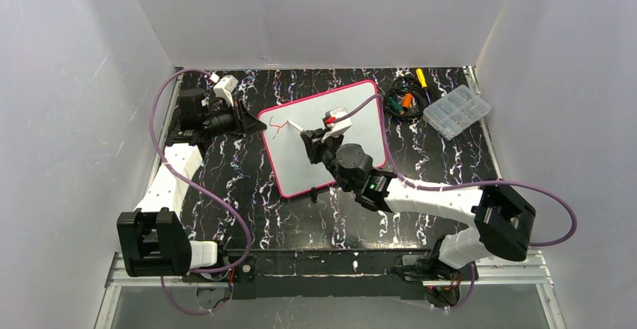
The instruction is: Write a sentence on the whiteboard
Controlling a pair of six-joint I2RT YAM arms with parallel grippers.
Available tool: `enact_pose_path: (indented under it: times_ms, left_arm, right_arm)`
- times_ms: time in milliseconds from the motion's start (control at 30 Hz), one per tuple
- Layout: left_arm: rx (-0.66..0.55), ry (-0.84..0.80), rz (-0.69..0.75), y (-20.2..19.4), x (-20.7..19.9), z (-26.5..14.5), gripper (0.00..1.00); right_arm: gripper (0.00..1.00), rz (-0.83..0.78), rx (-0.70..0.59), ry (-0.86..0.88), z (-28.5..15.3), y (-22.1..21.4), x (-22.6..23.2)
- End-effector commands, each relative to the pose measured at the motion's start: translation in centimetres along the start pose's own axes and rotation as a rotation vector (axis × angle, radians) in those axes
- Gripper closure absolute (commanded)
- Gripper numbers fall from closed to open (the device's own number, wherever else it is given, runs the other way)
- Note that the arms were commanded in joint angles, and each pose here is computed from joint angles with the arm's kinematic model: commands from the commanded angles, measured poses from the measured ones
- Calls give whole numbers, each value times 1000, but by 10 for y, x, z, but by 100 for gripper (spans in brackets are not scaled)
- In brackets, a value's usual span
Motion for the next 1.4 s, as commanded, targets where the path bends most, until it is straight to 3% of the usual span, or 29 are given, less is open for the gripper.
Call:
enact_pose_path:
  times_ms: [0,733,1367]
  left_arm:
    - [24,-35,7,-7,-12,-4,100]
    - [26,-39,7,-8,-11,-3,100]
    - [25,-39,7,-7,-11,-4,100]
  right_arm:
    - [99,33,-97,34,-4,31,4]
    - [99,-5,-118,56,16,30,14]
    - [99,33,-18,38,-4,4,0]
Point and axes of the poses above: each gripper's point midway between its finger pads, its own z axis out along the fingers, its own x axis along the line the jaws close on, y = z × x, the point moved 10 cm from there along -z, back along the fingers, and after that the axes turned 3 degrees about z, right-handed, at the moved point
